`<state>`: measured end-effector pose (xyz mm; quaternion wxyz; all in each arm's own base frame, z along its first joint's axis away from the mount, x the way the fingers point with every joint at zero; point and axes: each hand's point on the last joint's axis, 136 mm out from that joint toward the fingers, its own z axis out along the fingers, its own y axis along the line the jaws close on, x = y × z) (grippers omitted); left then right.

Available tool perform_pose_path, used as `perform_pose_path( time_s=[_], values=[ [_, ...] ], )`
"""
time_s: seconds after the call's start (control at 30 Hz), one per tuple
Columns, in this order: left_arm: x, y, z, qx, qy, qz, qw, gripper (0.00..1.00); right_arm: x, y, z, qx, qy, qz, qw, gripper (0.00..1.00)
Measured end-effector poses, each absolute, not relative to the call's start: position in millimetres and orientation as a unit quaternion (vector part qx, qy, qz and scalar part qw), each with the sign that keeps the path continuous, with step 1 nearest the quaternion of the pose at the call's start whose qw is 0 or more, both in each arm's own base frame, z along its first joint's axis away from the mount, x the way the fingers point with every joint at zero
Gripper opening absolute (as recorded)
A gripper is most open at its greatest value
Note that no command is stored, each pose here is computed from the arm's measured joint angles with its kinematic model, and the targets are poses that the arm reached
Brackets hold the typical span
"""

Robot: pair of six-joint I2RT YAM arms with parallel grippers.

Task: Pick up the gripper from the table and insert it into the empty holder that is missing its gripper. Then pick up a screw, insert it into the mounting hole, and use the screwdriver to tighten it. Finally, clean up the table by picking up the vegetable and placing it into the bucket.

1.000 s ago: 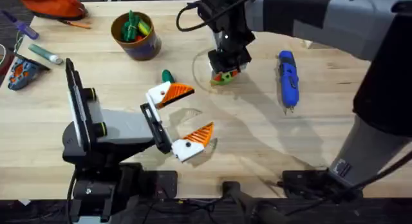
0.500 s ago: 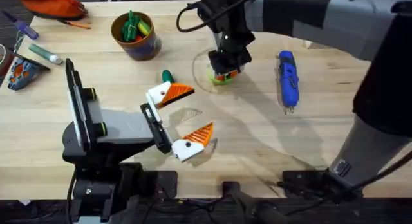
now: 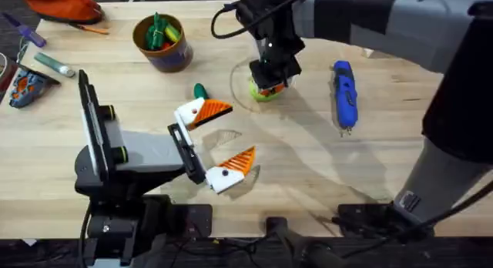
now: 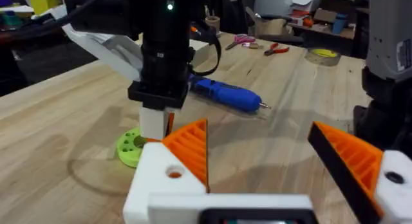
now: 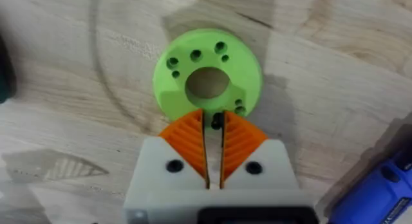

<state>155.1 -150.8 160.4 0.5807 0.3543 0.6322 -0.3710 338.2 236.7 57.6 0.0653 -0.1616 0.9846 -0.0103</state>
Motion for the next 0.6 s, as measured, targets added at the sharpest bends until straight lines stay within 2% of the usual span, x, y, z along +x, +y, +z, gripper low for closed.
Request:
perform_pose_path(
  time_s=[0.3,0.6],
  values=[
    [155.1,-150.8,160.4,0.354,0.632,-0.371,0.581,0.985,339.0,234.8,57.8,-0.162,0.984,-0.018,0.068,0.014],
    [155.1,-150.8,160.4,0.354,0.632,-0.371,0.581,0.985,339.6,233.5,57.9,-0.162,0.984,-0.022,0.069,0.007]
  ],
)
